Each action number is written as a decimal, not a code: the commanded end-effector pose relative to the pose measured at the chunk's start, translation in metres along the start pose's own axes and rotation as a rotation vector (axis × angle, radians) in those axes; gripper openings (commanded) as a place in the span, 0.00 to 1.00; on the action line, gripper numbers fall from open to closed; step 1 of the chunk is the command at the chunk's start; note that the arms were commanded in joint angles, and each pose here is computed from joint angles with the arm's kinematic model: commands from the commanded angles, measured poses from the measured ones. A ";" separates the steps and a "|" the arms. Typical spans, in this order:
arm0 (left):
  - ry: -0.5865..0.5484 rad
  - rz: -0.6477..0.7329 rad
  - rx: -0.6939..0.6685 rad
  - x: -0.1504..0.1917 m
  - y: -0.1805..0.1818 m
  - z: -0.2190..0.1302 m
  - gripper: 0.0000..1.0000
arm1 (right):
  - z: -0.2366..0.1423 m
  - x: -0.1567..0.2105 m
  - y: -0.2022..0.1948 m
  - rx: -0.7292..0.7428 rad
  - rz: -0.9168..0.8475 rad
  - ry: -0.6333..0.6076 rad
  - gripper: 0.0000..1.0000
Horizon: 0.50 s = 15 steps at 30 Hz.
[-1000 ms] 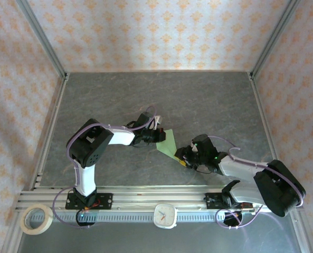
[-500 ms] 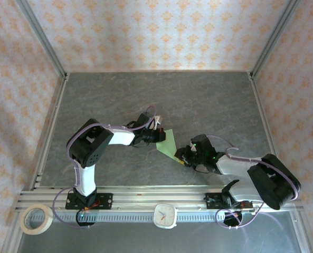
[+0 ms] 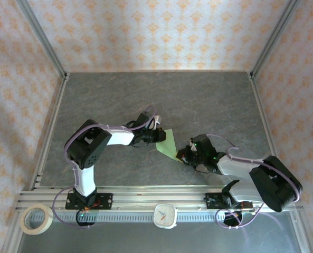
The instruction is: Fold a paper plane with a square sheet of paper (pick it up from the middle)
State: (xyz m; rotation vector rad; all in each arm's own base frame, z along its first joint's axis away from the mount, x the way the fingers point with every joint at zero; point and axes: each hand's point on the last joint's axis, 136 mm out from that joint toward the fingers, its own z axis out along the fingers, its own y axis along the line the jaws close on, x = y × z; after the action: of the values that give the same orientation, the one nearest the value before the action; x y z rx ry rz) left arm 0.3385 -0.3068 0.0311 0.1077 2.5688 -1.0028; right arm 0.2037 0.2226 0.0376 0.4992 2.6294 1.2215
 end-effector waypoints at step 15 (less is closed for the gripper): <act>-0.398 0.025 -0.089 -0.055 -0.023 -0.105 0.29 | -0.039 -0.045 0.029 0.166 -0.322 -0.318 0.00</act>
State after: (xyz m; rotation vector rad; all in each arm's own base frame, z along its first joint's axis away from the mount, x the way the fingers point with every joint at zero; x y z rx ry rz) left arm 0.3459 -0.2704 0.1355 0.0171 2.2742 -0.9007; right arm 0.2272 0.2084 0.0756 0.3052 2.4766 0.9344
